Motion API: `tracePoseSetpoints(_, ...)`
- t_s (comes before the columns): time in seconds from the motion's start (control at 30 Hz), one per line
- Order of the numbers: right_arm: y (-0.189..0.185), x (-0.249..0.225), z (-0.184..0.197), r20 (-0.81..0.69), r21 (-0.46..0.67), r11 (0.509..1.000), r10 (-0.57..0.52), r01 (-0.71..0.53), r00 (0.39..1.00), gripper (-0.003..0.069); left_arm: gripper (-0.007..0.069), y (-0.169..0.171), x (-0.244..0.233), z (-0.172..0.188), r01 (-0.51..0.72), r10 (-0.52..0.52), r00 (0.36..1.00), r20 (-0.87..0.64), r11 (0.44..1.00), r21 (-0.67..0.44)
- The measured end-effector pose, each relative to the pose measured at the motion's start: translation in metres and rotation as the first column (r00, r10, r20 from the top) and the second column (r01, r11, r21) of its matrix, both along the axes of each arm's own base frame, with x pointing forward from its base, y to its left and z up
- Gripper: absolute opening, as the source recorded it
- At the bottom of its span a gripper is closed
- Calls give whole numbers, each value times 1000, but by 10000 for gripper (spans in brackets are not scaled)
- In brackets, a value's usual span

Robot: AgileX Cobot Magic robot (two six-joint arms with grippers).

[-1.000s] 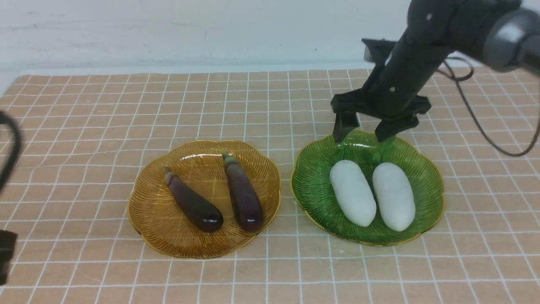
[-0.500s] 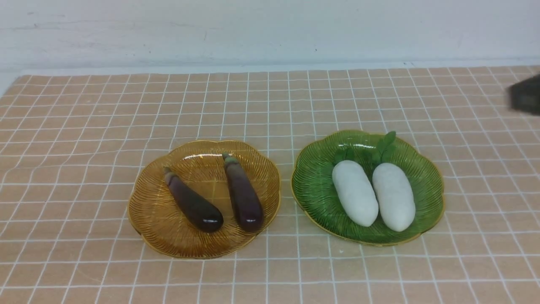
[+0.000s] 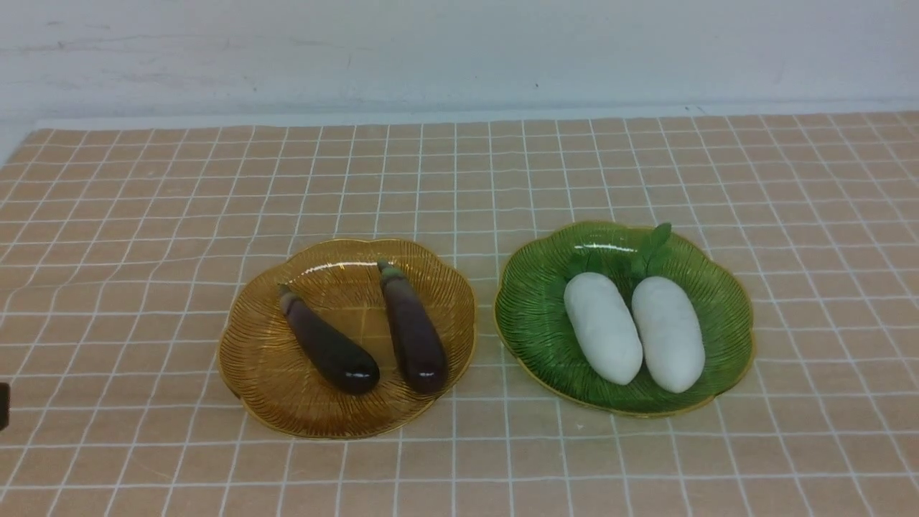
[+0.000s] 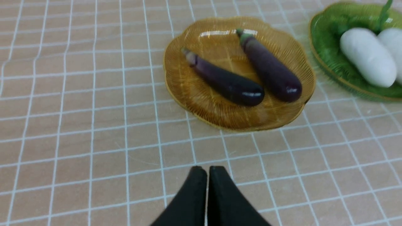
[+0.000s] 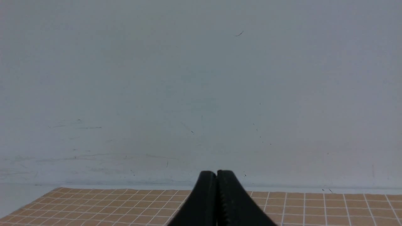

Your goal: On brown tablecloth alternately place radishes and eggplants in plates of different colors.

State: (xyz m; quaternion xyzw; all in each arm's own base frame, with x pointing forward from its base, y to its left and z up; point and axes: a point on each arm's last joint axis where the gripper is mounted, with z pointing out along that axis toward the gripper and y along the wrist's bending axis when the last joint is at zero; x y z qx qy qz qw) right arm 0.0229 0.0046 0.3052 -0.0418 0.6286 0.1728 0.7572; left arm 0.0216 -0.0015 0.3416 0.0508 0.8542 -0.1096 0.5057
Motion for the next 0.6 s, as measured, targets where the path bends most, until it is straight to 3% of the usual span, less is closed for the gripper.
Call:
tracePoseSetpoints(0.13,0,0,0,1,-3,1000,-1,1,1000,-13,-3,3,-8,-3,2,-1,998,58,1000,-19)
tracePoseSetpoints(0.6,0,0,0,5,-16,1000,-4,4,1000,-12,-3,2,-6,-12,1,-1,999,34,1000,-9)
